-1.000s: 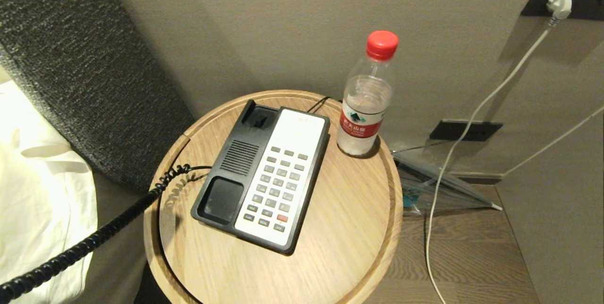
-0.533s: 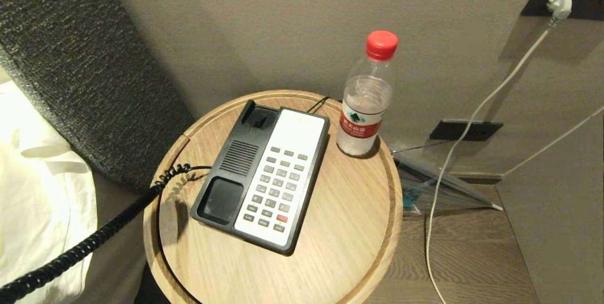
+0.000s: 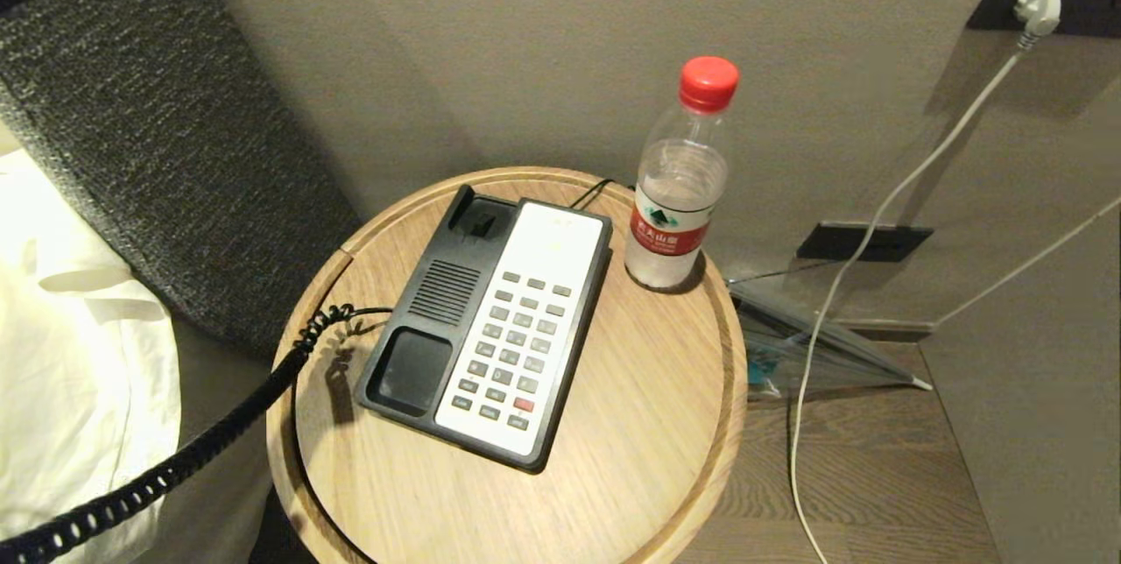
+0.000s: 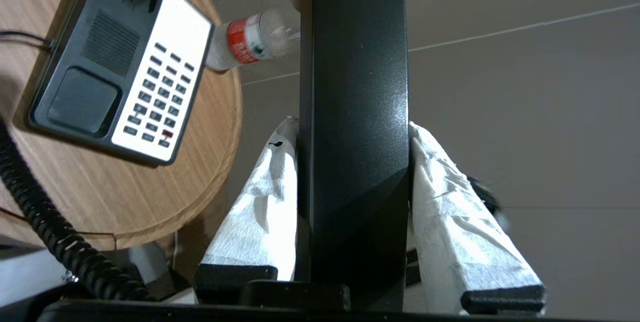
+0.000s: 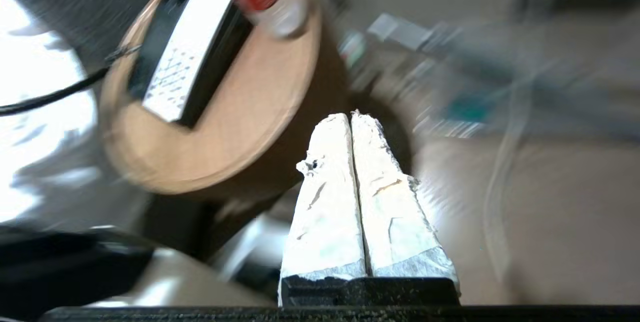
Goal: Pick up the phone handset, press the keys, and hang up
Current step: Dial the number
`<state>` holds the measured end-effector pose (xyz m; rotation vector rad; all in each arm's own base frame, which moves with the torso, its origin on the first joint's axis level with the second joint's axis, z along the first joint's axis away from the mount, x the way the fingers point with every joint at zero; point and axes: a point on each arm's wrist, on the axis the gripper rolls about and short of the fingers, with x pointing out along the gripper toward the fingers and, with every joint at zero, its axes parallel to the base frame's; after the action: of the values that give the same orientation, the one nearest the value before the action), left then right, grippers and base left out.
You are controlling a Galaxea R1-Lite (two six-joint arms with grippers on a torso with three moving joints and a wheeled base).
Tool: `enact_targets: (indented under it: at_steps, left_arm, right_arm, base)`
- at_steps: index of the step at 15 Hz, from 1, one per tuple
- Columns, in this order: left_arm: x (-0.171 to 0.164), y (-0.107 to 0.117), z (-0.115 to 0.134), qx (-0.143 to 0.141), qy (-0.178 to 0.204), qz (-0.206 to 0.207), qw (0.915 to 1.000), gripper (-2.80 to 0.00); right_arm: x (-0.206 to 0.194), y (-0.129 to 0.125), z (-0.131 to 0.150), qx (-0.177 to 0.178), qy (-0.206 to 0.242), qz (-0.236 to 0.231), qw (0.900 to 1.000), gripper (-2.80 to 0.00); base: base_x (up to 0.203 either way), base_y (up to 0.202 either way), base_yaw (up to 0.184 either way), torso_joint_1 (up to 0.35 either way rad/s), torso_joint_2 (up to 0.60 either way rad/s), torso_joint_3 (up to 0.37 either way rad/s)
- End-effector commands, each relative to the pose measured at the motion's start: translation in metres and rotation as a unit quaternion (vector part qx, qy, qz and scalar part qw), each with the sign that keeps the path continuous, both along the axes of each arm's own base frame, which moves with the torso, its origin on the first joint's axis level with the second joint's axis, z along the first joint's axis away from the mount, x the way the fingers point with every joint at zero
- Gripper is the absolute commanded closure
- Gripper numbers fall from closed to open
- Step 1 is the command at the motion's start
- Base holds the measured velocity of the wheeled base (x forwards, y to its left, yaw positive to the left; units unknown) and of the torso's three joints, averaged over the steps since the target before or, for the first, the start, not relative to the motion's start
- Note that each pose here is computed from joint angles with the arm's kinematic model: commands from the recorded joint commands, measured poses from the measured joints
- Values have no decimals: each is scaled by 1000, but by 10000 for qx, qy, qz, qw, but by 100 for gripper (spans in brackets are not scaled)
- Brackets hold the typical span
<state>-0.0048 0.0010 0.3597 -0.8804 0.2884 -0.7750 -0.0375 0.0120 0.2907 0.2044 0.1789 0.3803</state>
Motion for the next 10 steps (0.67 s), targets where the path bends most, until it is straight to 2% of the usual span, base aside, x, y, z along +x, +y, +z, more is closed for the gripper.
enact_targets:
  at_steps: [1, 3, 5, 8, 10]
  left_arm:
    - [14, -12, -9, 63, 191, -13, 9998, 0]
    - [19, -16, -5, 4, 144, -10, 9999, 0]
    - [35, -29, -3, 79, 224, -10, 9997, 0]
    - [42, -34, -3, 70, 203, 70, 9997, 0]
    - [44, -33, -6, 74, 241, 214, 9995, 0]
  right_arm:
    - [93, -3, 26, 241, 1342, 409, 9898, 0]
    - [129, 8, 31, 367, 1796, 1145, 9764, 0]
    - [152, 35, 33, 308, 2034, 1844, 9611, 0]
    - [173, 88, 39, 198, 2178, 2267, 9491, 0]
    - [169, 122, 40, 163, 2167, 2374, 9468, 0]
  base:
    - [0, 0, 0, 0, 0, 0]
    - [0, 0, 0, 0, 0, 0]
    - [0, 0, 0, 0, 0, 0]
    - [0, 0, 0, 0, 0, 0]
    - [0, 0, 0, 0, 0, 0]
